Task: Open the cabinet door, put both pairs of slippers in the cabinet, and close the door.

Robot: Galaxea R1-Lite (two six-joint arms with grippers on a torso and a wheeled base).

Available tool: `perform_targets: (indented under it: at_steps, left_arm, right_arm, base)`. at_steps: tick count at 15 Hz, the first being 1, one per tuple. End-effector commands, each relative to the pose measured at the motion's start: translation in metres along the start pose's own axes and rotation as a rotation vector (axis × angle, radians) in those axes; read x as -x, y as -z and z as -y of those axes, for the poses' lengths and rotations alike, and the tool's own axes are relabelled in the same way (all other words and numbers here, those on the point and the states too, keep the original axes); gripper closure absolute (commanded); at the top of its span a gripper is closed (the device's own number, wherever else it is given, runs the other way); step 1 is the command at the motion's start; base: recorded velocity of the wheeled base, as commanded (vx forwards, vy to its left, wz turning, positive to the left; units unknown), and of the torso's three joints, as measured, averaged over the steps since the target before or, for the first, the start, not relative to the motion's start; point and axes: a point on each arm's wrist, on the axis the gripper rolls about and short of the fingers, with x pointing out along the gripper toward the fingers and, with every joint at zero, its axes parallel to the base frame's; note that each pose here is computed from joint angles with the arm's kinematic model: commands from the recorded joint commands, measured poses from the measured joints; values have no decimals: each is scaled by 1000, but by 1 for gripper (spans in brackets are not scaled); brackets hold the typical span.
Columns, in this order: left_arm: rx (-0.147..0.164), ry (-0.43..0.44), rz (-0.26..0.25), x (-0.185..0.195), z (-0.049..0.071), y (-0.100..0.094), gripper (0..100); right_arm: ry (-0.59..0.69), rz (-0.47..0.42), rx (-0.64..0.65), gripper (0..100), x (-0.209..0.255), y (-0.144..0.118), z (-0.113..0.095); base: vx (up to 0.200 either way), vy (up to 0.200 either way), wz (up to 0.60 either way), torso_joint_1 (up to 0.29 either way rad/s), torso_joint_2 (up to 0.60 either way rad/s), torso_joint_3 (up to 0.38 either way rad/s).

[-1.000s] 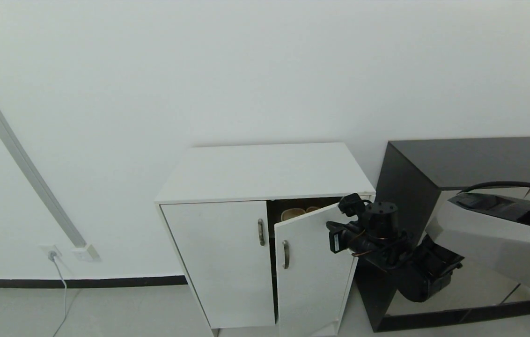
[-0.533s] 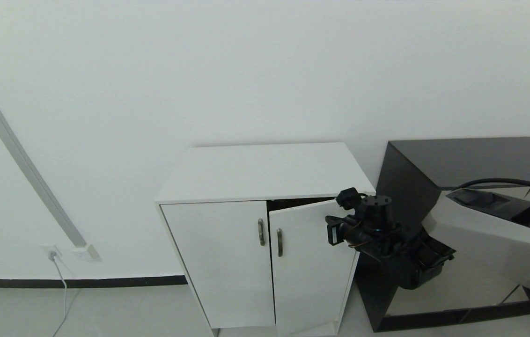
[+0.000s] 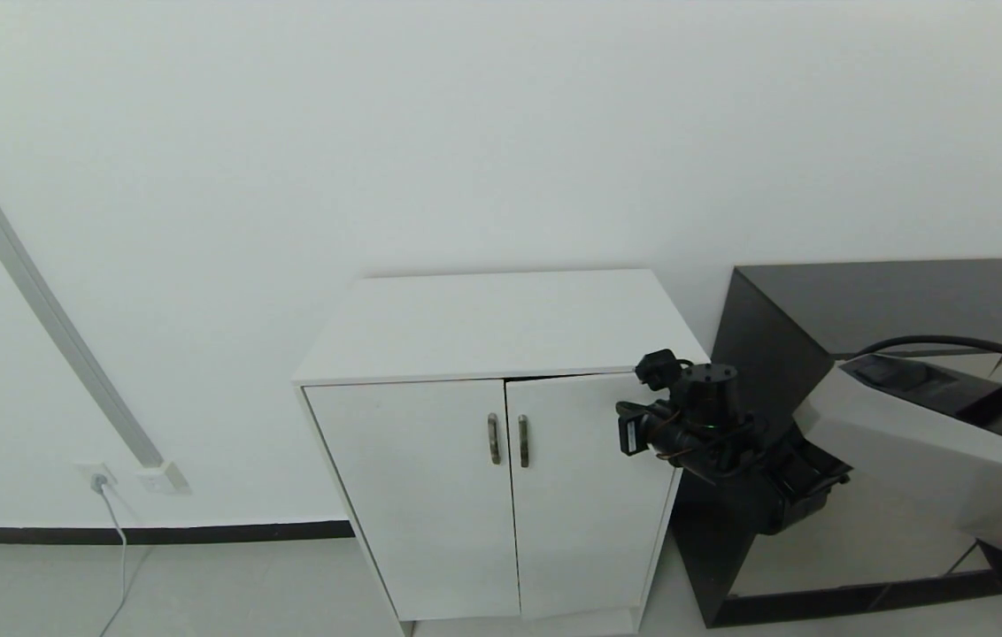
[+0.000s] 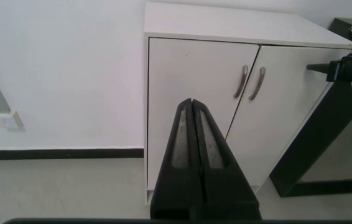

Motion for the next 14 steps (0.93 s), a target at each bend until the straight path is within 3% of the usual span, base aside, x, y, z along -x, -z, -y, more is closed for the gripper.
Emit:
perform_targets:
  at_steps: [1, 14]
  left_arm:
    - [0, -1, -1, 0, 0, 0, 100]
    - [2, -1, -1, 0, 0, 0, 100]
  right_arm:
    - [-1, -4, -2, 100, -2, 2, 0]
    - [12, 3, -9, 100, -7, 4, 5]
  base:
    - [0, 0, 0, 0, 0, 0]
    - [0, 0, 0, 0, 0, 0]
